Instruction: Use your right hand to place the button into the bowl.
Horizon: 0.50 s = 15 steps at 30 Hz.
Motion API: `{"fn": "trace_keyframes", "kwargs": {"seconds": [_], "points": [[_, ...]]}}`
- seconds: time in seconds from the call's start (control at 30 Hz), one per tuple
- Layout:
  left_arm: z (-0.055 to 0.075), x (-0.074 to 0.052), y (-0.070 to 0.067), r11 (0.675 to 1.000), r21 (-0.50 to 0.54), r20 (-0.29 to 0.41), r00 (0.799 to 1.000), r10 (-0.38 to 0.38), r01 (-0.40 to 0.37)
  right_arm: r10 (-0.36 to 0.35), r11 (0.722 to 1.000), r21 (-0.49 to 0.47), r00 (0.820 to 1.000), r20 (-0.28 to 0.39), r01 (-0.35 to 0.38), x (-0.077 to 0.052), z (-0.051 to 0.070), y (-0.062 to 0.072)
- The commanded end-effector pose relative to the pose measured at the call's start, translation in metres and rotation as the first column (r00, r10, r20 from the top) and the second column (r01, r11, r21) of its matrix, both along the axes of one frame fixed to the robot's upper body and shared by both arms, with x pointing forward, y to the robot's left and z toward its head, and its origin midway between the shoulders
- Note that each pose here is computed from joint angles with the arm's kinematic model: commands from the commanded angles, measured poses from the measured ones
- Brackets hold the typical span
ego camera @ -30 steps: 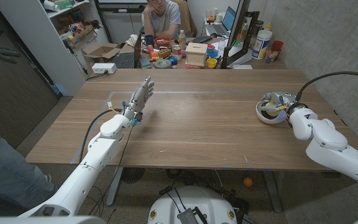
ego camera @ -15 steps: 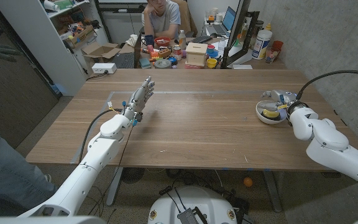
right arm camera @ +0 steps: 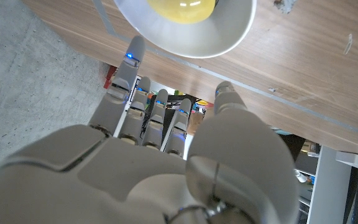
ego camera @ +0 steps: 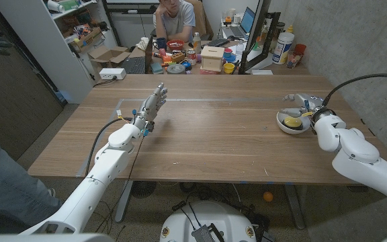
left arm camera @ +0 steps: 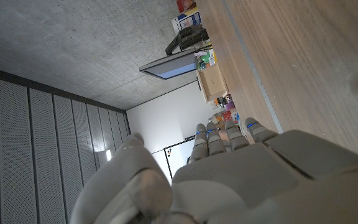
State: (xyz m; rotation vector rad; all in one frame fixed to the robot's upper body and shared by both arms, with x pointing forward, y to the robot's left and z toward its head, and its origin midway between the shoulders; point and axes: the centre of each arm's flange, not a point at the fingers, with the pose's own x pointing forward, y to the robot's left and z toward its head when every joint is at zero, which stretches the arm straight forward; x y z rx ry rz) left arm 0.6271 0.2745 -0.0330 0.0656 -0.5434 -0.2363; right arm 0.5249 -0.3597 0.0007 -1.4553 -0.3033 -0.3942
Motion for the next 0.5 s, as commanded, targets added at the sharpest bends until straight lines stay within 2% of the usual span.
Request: {"fn": "trace_keyframes", "kwargs": {"seconds": [0.03, 0.1, 0.13, 0.33, 0.5], "points": [[-0.005, -0.002, 0.001, 1.0, -0.006, 0.0, 1.0, 0.007, -0.007, 0.109, 0.986, 0.096, 0.967, 0.232, -0.135, -0.011, 0.002, 0.01], [-0.004, -0.003, 0.001, 1.0, -0.004, 0.002, 1.0, 0.009, -0.009, 0.118, 0.984, 0.101, 0.961, 0.25, -0.148, -0.01, 0.002, 0.012], [-0.003, -0.004, 0.003, 1.0, -0.004, 0.007, 1.0, 0.012, -0.012, 0.134, 0.98, 0.106, 0.951, 0.278, -0.169, -0.01, 0.003, 0.015], [-0.002, -0.008, 0.007, 1.0, -0.004, 0.014, 1.0, 0.019, -0.019, 0.156, 0.973, 0.114, 0.933, 0.324, -0.202, -0.009, 0.009, 0.018], [-0.001, -0.012, 0.01, 1.0, -0.004, 0.021, 1.0, 0.023, -0.023, 0.198, 0.948, 0.154, 0.894, 0.401, -0.279, -0.009, 0.012, 0.023]]}}
